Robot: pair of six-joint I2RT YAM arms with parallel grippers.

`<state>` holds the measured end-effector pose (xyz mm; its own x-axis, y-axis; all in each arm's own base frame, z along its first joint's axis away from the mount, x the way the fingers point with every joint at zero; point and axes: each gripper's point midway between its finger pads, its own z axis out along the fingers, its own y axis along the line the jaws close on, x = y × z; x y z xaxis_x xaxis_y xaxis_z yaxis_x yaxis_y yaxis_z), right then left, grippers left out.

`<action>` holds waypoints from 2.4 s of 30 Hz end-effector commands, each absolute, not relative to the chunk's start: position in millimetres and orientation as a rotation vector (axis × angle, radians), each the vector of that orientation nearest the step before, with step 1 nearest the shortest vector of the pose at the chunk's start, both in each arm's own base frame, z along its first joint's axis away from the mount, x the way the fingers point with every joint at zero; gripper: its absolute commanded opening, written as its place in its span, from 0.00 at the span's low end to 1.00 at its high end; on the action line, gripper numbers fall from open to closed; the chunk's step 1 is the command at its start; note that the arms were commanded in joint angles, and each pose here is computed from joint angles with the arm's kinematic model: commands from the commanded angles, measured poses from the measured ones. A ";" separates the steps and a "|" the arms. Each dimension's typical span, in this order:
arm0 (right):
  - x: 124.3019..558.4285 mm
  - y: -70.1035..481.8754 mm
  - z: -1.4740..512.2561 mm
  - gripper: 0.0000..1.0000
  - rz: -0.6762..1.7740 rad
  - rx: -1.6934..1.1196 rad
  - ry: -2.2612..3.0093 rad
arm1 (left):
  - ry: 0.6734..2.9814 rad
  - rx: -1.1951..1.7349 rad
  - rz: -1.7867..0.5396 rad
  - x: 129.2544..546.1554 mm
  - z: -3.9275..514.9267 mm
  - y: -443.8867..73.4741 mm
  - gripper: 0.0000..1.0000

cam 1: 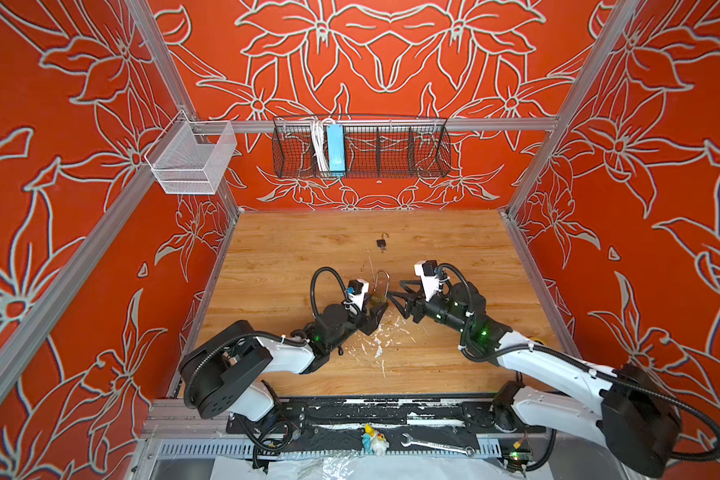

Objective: Unlock with the key

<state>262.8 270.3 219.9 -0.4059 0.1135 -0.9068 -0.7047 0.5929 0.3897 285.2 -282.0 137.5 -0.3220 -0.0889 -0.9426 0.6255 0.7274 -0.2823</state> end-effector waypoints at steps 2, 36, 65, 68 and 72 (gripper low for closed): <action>271.7 267.3 221.7 0.57 0.944 -0.438 1.795 | 1.559 0.432 -0.791 282.7 183.9 -294.1 0.00; 265.4 254.1 244.6 0.00 0.884 -0.478 1.706 | 1.457 0.909 -0.872 215.4 210.0 -309.9 0.97; 183.4 281.9 279.6 0.00 1.129 -0.960 1.355 | 1.321 1.093 -1.001 204.6 203.7 -287.5 0.68; 187.2 280.1 279.5 0.00 1.115 -0.931 1.357 | 1.340 1.118 -1.035 203.4 201.4 -291.4 0.62; 187.4 280.6 278.8 0.00 1.123 -0.926 1.358 | 1.318 1.126 -1.095 198.2 205.7 -294.8 0.56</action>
<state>188.7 280.0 247.4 -0.2005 -0.0136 -0.9796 -0.9446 0.2678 0.1896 203.5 -290.2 189.5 -0.0471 0.0867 -0.9951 0.9784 0.2049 -0.0284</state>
